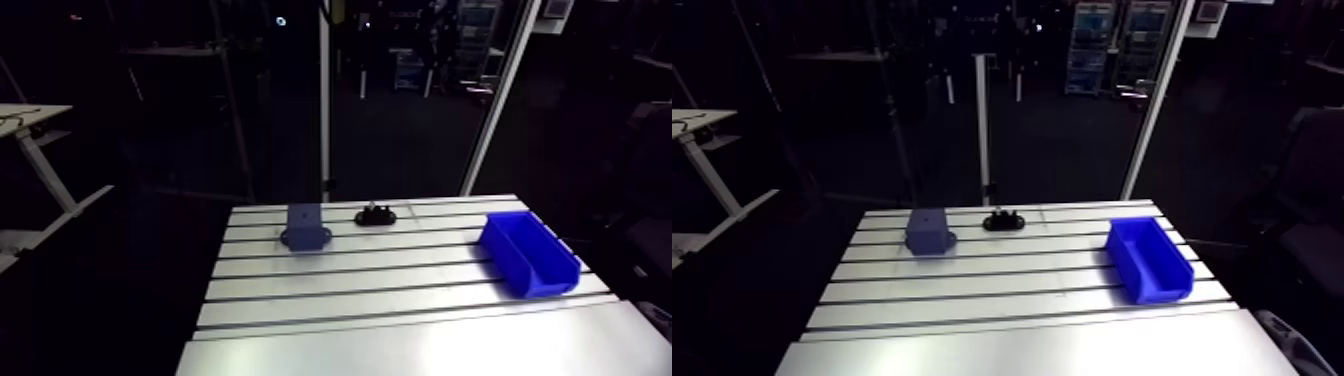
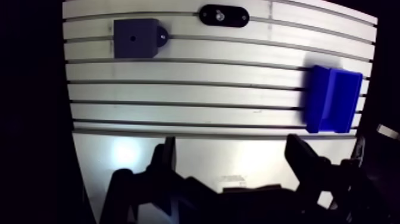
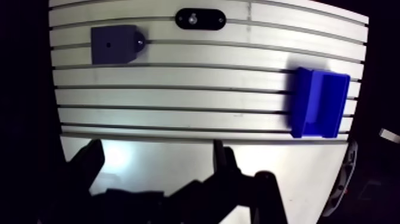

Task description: Pick up the M10 bolt and insert it into the hole until fully seated.

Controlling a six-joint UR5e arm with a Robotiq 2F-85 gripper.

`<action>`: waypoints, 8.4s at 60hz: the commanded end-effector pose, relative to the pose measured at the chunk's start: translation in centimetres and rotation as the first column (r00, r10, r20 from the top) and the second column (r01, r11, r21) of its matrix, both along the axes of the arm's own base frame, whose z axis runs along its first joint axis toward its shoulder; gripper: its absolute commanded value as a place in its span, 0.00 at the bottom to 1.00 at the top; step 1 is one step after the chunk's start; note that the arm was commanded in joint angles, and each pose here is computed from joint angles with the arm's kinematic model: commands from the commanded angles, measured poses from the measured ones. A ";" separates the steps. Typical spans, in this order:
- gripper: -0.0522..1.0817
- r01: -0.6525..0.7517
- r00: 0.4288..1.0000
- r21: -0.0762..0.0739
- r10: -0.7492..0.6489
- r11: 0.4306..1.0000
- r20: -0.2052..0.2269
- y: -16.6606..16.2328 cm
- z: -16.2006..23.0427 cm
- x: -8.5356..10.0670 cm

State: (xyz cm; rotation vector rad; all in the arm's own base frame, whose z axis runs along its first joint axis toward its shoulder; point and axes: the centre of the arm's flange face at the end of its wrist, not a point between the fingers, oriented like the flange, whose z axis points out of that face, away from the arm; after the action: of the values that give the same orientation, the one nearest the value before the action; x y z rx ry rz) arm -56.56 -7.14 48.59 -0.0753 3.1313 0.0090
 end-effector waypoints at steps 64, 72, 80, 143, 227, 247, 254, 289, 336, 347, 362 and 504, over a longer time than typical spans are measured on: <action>0.05 0.013 0.991 0.015 -0.011 1.000 -0.137 1.4 -10.7 -4.8; 0.05 0.016 0.986 0.017 -0.013 1.000 -0.166 1.5 -12.8 -6.2; 0.05 0.024 0.981 0.017 -0.020 1.000 -0.191 1.8 -14.9 -7.3; 0.05 0.106 0.986 -0.024 -0.108 0.994 -0.124 3.1 -24.6 -8.8; 0.45 0.049 0.994 -0.029 -0.052 0.998 -0.100 2.7 -28.1 -8.7; 0.47 0.037 0.994 -0.029 -0.040 0.999 -0.100 2.0 -28.1 -8.7; 0.48 0.037 0.994 -0.029 -0.039 0.999 -0.098 1.9 -28.1 -8.6; 0.49 0.042 0.994 -0.022 -0.044 0.999 -0.098 2.4 -28.0 -8.6; 0.65 0.043 0.995 -0.026 -0.045 0.999 -0.094 2.7 -28.1 -8.7; 0.68 0.042 0.995 -0.026 -0.044 0.999 -0.092 2.6 -28.3 -8.7; 0.70 0.039 0.995 -0.028 -0.041 0.999 -0.092 2.5 -28.3 -8.7; 1.00 -0.176 0.972 -0.041 0.180 0.984 0.151 -12.6 -12.5 -10.3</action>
State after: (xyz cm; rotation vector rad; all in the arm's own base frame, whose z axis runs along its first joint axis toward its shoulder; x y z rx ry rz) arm -66.47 -17.72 37.43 -0.3007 2.9868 -0.0441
